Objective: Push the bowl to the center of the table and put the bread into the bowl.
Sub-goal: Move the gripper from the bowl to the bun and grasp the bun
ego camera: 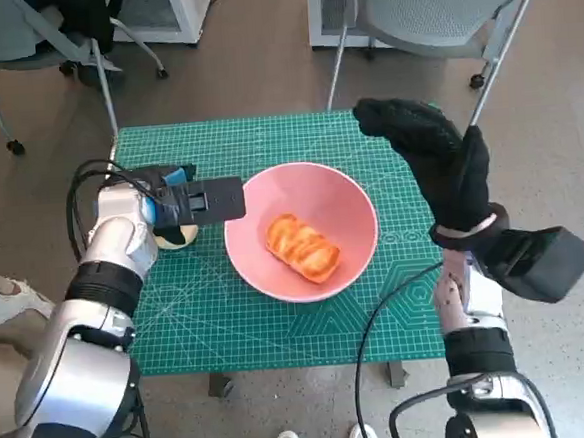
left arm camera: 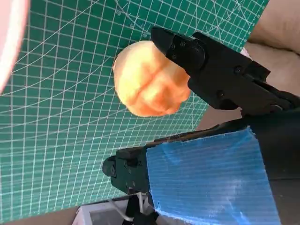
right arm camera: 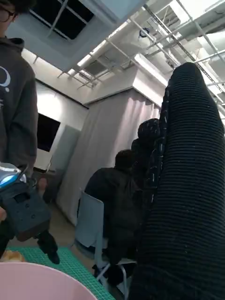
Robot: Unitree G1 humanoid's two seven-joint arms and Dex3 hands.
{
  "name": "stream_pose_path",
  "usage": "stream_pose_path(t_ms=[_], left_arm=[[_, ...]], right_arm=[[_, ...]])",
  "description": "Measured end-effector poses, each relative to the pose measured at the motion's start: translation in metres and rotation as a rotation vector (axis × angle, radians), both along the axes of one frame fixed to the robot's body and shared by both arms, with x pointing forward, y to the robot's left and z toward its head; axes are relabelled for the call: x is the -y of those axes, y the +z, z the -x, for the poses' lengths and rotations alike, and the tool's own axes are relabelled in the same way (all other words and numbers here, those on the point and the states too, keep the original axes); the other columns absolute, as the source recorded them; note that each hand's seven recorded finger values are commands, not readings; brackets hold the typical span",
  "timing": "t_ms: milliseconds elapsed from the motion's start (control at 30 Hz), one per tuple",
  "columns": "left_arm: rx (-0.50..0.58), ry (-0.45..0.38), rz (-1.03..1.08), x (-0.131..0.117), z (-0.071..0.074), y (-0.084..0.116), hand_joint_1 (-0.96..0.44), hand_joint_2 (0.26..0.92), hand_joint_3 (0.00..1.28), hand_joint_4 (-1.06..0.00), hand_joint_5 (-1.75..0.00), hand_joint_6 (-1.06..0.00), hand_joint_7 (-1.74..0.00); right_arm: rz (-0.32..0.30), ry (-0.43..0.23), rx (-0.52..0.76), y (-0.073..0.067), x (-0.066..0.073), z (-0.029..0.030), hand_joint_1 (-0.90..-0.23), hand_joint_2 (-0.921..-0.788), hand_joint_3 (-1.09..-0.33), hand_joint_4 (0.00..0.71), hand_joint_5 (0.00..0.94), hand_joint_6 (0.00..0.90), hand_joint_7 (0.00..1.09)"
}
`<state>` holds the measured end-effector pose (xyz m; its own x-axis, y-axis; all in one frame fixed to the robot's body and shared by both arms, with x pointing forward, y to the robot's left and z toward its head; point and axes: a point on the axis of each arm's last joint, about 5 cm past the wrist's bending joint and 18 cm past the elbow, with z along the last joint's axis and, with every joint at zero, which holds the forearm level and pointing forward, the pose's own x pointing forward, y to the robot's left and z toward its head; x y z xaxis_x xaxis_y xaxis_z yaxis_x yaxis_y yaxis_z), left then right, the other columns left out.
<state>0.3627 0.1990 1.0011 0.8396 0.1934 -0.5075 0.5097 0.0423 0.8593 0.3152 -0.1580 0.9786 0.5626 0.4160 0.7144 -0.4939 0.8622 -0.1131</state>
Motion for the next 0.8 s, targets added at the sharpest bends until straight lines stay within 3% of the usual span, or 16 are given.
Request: stream_pose_path(t_ms=[800], left_arm=[[-0.067, 0.031, -0.016, -0.003, 0.003, -0.013, -0.32, 0.672, 0.0, 0.0, 0.0, -0.1, 0.0]], right_arm=[[0.006, -0.013, 0.0, -0.001, 0.001, 0.0013, -0.663, -0.921, -0.893, 0.083, 0.001, -0.001, 0.3]])
